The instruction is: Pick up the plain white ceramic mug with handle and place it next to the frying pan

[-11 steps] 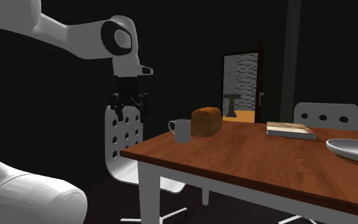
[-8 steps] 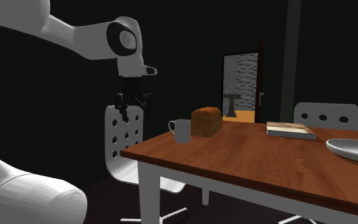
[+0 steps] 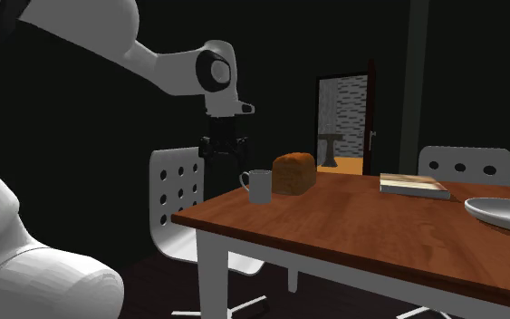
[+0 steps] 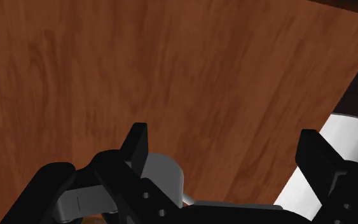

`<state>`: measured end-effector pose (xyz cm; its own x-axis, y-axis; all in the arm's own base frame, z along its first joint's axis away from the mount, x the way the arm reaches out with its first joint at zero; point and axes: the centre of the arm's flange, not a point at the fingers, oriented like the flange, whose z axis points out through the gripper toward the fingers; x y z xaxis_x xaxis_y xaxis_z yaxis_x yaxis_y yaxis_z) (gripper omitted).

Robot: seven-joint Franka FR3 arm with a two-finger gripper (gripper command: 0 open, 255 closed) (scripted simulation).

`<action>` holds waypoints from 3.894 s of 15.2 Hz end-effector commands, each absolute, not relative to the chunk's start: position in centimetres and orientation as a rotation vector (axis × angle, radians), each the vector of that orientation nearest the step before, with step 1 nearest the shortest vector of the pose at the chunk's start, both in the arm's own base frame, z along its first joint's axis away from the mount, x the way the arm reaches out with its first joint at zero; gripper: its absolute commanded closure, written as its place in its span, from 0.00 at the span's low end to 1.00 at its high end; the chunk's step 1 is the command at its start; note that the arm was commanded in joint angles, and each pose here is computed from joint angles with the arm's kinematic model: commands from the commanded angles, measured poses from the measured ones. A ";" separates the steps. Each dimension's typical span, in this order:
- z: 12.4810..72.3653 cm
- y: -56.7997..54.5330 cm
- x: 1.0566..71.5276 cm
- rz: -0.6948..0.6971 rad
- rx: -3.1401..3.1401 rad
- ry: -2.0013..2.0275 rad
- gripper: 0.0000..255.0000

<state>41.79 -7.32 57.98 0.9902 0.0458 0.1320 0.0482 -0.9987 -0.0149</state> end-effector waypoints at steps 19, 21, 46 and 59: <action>53.6 -16.8 57.6 -0.261 -3.095 -0.139 0.00; 52.8 -16.8 57.8 -0.261 -3.095 -0.139 0.00; 57.0 -16.8 57.8 -0.261 -3.095 -0.139 1.00; 63.9 -16.8 57.8 -0.261 -3.095 -0.139 1.00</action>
<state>57.80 -16.70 63.30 0.9819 0.0861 0.1687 0.0915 -0.9955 -0.0246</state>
